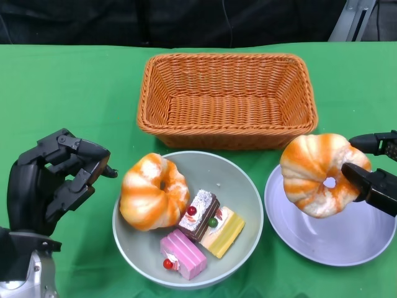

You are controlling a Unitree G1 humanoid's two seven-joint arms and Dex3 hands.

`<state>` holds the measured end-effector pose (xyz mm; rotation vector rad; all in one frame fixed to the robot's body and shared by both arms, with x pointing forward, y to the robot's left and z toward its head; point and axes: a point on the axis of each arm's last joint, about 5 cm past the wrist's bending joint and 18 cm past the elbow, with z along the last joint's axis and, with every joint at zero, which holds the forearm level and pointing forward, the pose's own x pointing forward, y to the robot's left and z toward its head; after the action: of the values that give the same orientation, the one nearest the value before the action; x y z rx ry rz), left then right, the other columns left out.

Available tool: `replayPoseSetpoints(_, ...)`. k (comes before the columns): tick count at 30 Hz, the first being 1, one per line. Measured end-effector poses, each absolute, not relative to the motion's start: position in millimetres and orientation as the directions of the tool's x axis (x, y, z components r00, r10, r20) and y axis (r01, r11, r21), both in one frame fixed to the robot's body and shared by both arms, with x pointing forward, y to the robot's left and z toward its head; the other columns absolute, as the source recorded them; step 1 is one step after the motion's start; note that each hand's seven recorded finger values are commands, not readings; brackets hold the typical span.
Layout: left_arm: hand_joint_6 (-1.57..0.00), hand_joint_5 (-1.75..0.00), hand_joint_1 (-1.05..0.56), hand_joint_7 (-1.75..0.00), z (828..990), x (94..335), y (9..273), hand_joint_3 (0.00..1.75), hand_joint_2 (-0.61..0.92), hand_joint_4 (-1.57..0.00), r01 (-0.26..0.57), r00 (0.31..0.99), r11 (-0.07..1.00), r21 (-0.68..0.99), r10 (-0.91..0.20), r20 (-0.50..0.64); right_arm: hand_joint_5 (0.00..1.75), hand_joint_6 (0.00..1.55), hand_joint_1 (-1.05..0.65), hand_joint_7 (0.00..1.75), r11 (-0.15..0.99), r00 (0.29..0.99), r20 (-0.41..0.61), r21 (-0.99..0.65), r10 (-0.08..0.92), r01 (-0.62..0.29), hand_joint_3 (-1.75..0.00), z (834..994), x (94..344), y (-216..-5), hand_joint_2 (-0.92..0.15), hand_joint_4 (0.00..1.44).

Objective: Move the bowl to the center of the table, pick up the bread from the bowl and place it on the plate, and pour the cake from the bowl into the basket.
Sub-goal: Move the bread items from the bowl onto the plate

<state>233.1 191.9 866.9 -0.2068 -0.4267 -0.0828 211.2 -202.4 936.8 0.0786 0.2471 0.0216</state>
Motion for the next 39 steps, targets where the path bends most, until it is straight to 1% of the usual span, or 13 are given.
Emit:
replayPoseSetpoints(4, -0.99, -1.30, -0.14, -0.84, 866.7, 233, 192, 0.29, 0.91, -0.83, 0.121, 0.907, 0.975, -0.188, -0.032, 0.419, 1.72, 0.46, -0.05, 1.35, 0.997, 0.968, -0.251, 0.080, 0.029, -0.009, -0.46, 935.6, 211, -203, -0.92, 0.46)
replayPoseSetpoints(7, -0.99, -1.30, -0.13, -0.84, 866.6, 233, 192, 0.29, 0.91, -0.83, 0.121, 0.908, 0.974, -0.189, -0.032, 0.417, 1.71, 0.47, -0.04, 1.34, 0.998, 0.966, -0.258, 0.068, 0.018, -0.001, -0.46, 934.4, 212, -202, -0.92, 0.47)
replayPoseSetpoints(11, -0.99, -1.31, -0.13, -0.83, 866.5, 233, 192, 0.29, 0.92, -0.83, 0.121, 0.909, 0.974, -0.193, -0.031, 0.416, 1.68, 0.51, -0.04, 1.30, 0.998, 0.962, -0.271, 0.053, 0.030, -0.017, -0.48, 930.3, 212, -203, -0.92, 0.51)
replayPoseSetpoints(16, -0.98, -1.30, -0.14, -0.84, 866.5, 233, 192, 0.29, 0.92, -0.82, 0.122, 0.909, 0.974, -0.189, -0.033, 0.416, 1.61, 0.55, -0.07, 1.26, 1.000, 0.954, -0.301, 0.022, 0.017, -0.011, -0.42, 923.2, 214, -205, -0.92, 0.57)
replayPoseSetpoints(20, -0.98, -1.31, -0.14, -0.84, 866.7, 233, 192, 0.30, 0.92, -0.82, 0.121, 0.907, 0.975, -0.187, -0.032, 0.419, 1.60, 0.57, -0.08, 1.20, 1.000, 0.943, -0.334, -0.008, 0.015, -0.019, -0.39, 917.7, 215, -203, -0.92, 0.57)
replayPoseSetpoints(24, -0.98, -1.31, -0.14, -0.84, 866.7, 233, 192, 0.30, 0.92, -0.82, 0.121, 0.907, 0.975, -0.187, -0.032, 0.420, 1.60, 0.59, -0.09, 1.19, 0.999, 0.938, -0.346, -0.033, 0.009, -0.021, -0.38, 914.3, 215, -204, -0.92, 0.56)
replayPoseSetpoints(29, -0.98, -1.31, -0.15, -0.85, 866.4, 233, 192, 0.30, 0.91, -0.82, 0.120, 0.907, 0.975, -0.186, -0.031, 0.421, 1.56, 0.60, -0.11, 1.17, 0.997, 0.926, -0.376, -0.071, -0.002, -0.027, -0.34, 904.4, 216, -205, -0.92, 0.56)
replayPoseSetpoints(34, -0.98, -1.32, -0.15, -0.87, 866.5, 233, 192, 0.31, 0.91, -0.82, 0.120, 0.907, 0.975, -0.185, -0.032, 0.421, 1.53, 0.63, -0.09, 1.16, 0.995, 0.916, -0.402, -0.098, -0.008, -0.034, -0.37, 894.0, 216, -205, -0.92, 0.57)
replayPoseSetpoints(36, -0.97, -1.32, -0.14, -0.87, 866.4, 233, 192, 0.31, 0.91, -0.83, 0.120, 0.907, 0.975, -0.186, -0.031, 0.421, 1.49, 0.63, -0.10, 1.13, 0.993, 0.919, -0.395, -0.109, -0.012, -0.034, -0.36, 892.3, 217, -206, -0.92, 0.58)
replayPoseSetpoints(38, -0.97, -1.31, -0.14, -0.88, 866.4, 233, 192, 0.31, 0.91, -0.83, 0.120, 0.907, 0.975, -0.186, -0.032, 0.421, 1.39, 0.66, -0.12, 0.99, 0.992, 0.921, -0.389, -0.121, -0.016, -0.034, -0.33, 891.9, 217, -206, -0.92, 0.61)
replayPoseSetpoints(39, -0.97, -1.31, -0.14, -0.88, 866.4, 233, 192, 0.31, 0.91, -0.83, 0.120, 0.907, 0.975, -0.186, -0.032, 0.421, 1.37, 0.67, -0.13, 0.95, 0.992, 0.922, -0.386, -0.125, -0.018, -0.033, -0.32, 891.9, 217, -206, -0.92, 0.62)
